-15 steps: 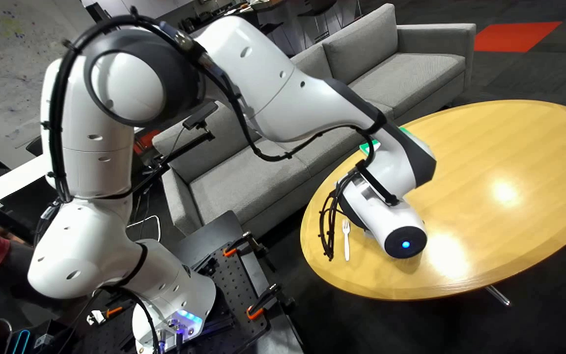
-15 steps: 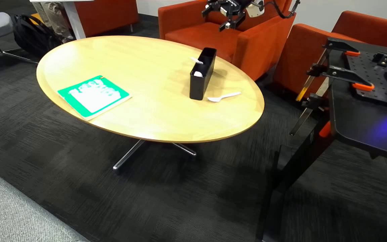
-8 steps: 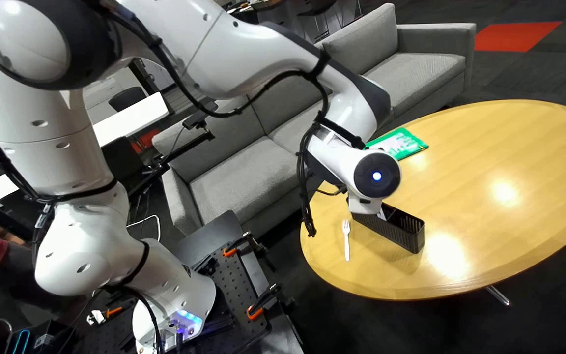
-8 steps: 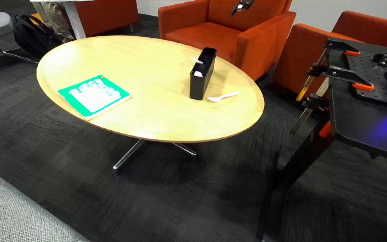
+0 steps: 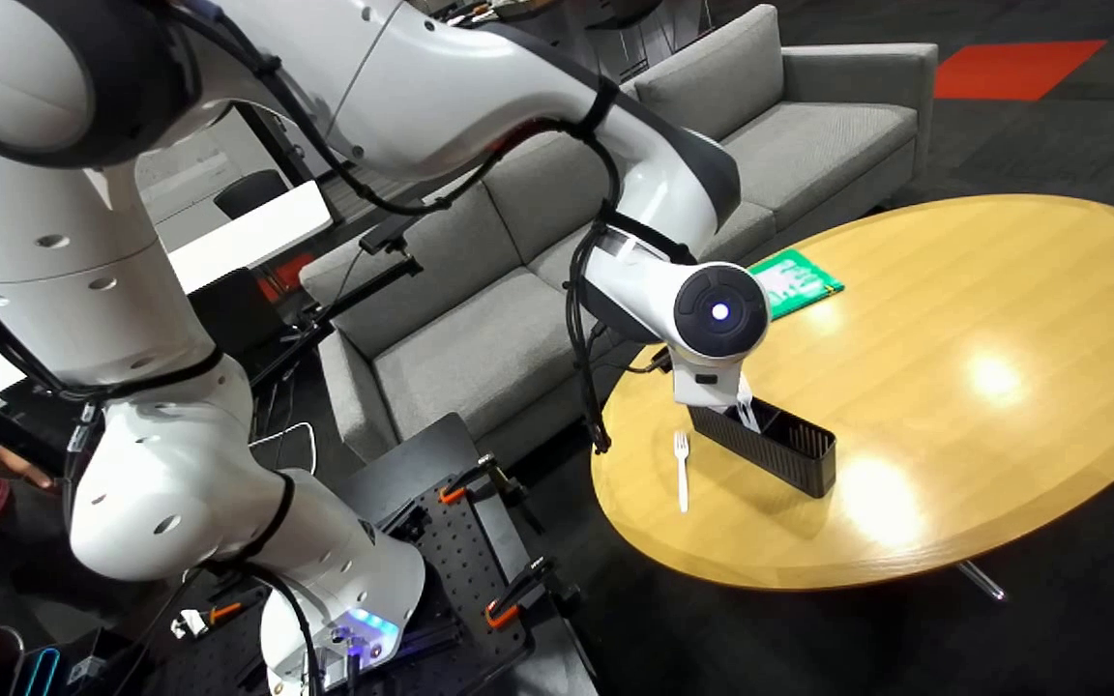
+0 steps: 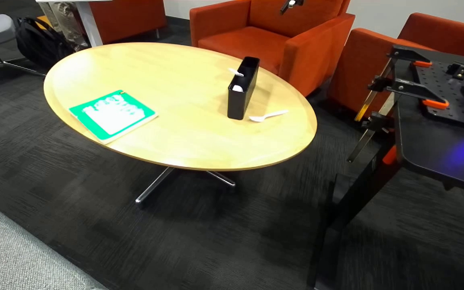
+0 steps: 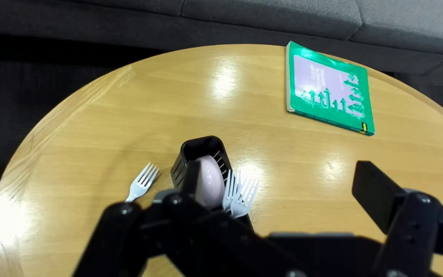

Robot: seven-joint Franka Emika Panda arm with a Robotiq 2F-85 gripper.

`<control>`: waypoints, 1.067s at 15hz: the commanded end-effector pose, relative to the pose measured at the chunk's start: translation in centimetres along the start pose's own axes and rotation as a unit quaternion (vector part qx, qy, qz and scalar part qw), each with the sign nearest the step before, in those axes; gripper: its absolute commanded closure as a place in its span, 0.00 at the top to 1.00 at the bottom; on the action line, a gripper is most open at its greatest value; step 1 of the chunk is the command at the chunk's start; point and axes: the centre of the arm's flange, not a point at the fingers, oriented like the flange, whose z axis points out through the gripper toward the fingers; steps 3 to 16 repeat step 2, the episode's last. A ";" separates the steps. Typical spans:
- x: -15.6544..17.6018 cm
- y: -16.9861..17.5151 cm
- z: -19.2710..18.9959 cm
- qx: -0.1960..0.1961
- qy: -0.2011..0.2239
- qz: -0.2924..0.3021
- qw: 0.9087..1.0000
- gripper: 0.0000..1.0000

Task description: Pick one fork and put it in the black box

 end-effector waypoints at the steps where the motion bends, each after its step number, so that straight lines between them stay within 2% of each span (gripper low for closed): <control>1: 0.1 0.0 0.0 0.000 0.000 0.000 1.000 1.00; 16: 0.1 0.0 0.0 0.000 0.000 0.000 1.000 1.00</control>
